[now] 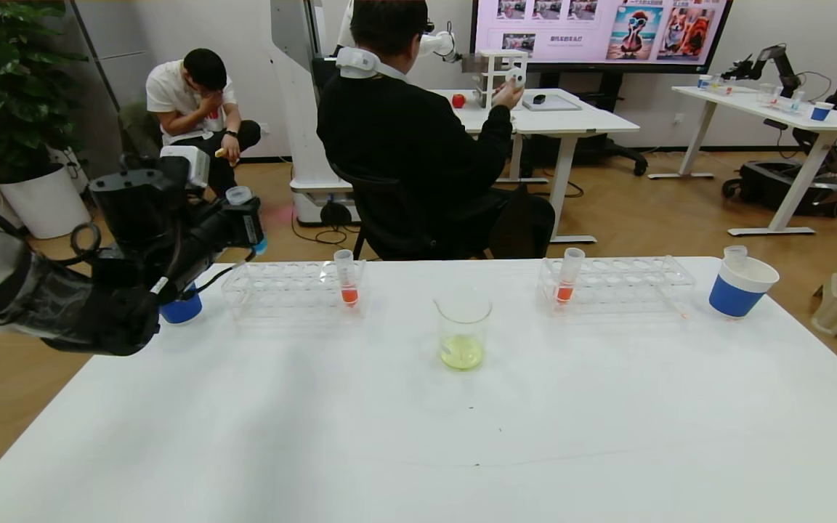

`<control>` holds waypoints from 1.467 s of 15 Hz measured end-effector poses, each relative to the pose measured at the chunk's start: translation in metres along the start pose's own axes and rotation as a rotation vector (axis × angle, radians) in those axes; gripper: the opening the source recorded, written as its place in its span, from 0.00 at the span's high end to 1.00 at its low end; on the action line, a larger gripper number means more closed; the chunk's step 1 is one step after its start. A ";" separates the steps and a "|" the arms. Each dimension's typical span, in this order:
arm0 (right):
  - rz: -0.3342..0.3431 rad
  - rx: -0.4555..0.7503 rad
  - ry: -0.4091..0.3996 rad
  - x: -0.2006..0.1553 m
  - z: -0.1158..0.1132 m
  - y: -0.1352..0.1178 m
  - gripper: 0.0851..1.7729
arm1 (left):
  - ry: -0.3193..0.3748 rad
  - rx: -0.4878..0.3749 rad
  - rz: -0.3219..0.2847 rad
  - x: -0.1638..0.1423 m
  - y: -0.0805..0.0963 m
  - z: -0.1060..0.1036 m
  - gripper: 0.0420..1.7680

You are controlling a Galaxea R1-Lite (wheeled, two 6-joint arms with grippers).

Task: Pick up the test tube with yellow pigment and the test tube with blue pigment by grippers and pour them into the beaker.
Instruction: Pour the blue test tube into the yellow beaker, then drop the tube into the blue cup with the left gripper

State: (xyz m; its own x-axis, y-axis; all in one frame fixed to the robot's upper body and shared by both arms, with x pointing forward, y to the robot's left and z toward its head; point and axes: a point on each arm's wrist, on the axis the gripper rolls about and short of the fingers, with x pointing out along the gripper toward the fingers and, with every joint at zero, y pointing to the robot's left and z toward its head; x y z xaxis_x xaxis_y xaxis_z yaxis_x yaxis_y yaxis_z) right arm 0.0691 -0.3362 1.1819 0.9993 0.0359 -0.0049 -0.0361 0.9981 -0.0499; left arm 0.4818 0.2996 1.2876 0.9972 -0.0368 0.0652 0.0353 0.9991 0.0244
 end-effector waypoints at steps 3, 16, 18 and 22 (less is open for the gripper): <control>0.000 0.000 0.000 0.000 0.000 0.000 0.02 | -0.054 0.009 -0.198 -0.005 -0.041 0.019 0.73; 0.000 0.000 0.000 0.000 0.000 0.000 0.02 | -0.276 0.457 -0.761 -0.023 -0.191 0.002 0.73; 0.000 0.000 0.000 0.000 0.000 0.000 0.02 | -0.348 0.506 -0.795 -0.021 -0.195 -0.005 0.73; 0.000 0.000 0.000 0.000 0.000 0.000 0.02 | -0.485 0.646 -0.815 -0.011 -0.189 -0.016 0.73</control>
State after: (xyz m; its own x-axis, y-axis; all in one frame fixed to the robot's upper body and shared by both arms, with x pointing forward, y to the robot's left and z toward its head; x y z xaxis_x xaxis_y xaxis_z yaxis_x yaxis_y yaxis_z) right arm 0.0691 -0.3362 1.1818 0.9993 0.0359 -0.0053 -0.0362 0.9981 -0.0494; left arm 0.4650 0.1119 1.2663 0.5583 -0.8121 0.1697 0.4782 0.4821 0.7342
